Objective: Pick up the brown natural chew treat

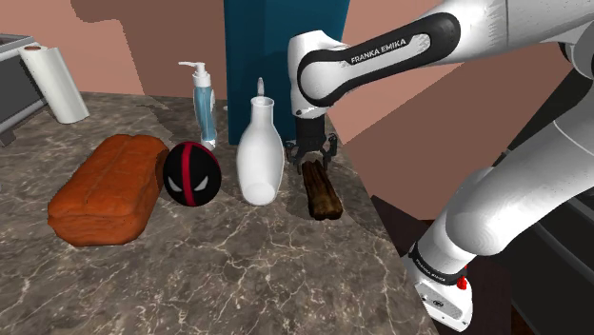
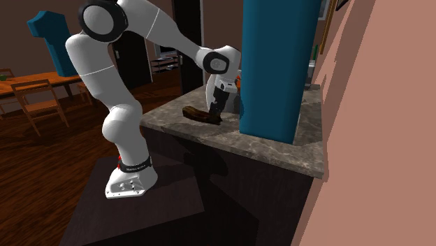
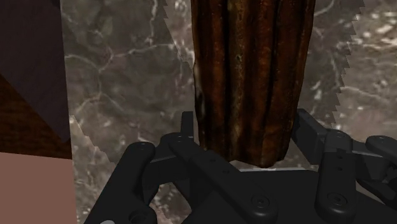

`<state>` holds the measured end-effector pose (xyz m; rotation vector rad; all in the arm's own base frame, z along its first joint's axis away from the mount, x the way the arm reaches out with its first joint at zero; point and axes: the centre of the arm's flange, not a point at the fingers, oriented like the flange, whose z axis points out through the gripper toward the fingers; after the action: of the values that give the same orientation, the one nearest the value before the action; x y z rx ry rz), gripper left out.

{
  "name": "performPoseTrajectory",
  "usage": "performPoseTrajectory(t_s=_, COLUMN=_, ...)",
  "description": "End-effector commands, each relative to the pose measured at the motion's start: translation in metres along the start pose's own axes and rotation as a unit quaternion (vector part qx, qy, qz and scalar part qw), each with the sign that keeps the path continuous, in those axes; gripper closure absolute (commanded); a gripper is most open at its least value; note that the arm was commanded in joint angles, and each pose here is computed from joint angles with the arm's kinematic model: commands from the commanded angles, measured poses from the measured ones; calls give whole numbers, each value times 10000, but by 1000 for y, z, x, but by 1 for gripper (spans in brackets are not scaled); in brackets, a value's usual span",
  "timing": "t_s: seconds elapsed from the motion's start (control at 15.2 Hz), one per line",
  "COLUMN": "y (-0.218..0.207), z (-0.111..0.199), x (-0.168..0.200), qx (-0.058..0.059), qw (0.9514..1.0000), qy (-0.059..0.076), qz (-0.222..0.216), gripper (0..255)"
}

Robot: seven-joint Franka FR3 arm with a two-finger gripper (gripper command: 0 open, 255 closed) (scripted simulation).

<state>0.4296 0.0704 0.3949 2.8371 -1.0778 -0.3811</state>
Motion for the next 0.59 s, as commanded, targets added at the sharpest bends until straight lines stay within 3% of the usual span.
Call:
performPoseTrajectory(t_s=0.0, y=0, z=1, x=0, qx=-2, qw=10000, qy=-2, qz=-1, gripper=255)
performPoseTrajectory(t_s=0.53, y=0, z=-5, x=-1, qx=-2, qw=10000, qy=-2, qz=-1, gripper=255)
